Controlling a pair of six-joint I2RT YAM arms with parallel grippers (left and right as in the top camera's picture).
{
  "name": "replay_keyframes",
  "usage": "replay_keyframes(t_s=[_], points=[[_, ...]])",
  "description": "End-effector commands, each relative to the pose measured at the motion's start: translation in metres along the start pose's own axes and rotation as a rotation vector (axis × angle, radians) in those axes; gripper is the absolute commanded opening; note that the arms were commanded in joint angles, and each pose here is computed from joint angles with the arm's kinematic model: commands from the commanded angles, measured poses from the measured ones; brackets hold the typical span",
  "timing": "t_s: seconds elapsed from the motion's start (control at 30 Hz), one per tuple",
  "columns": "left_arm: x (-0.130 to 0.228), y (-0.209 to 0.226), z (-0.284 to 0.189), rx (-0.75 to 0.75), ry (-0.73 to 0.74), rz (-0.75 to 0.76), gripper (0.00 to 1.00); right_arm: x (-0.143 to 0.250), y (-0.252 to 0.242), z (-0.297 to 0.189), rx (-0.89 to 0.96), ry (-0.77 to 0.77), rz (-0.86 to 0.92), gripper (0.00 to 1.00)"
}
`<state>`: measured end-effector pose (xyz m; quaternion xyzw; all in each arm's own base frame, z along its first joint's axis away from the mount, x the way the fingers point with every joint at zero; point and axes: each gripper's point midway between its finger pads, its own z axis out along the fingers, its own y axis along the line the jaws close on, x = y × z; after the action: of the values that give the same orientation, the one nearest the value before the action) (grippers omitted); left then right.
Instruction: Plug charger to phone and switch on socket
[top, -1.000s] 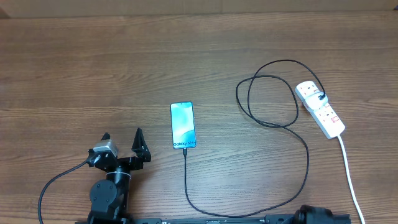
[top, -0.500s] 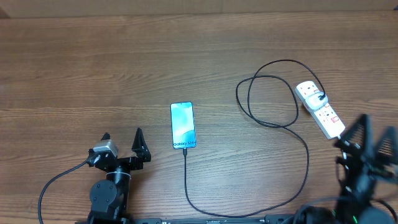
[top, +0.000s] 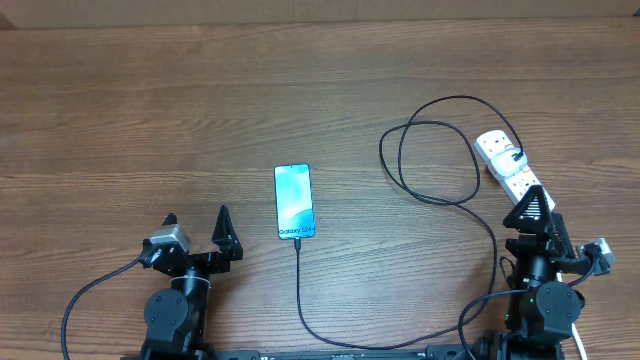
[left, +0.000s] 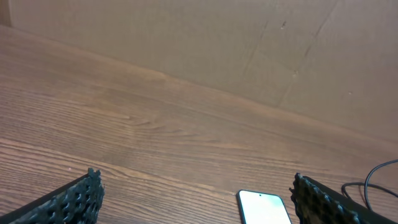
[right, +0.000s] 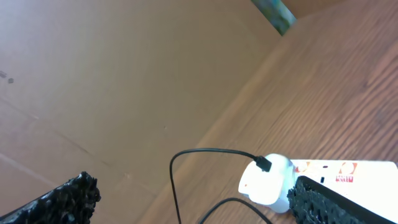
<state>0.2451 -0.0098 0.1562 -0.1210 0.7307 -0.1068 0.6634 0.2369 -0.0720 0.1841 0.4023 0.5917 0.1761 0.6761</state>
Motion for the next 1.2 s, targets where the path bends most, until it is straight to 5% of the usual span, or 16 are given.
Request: replay_keyframes(t_s=[0.0,1.17], points=[[0.002,0.000,0.000,0.003,0.002,-0.006,1.00,0.010,-0.013,0.002,0.029,0.013,0.013,1.00],[0.002,0.000,0.000,0.003,0.002,-0.006,1.00,0.012,-0.003,-0.002,-0.036,0.016,-0.032,1.00]])
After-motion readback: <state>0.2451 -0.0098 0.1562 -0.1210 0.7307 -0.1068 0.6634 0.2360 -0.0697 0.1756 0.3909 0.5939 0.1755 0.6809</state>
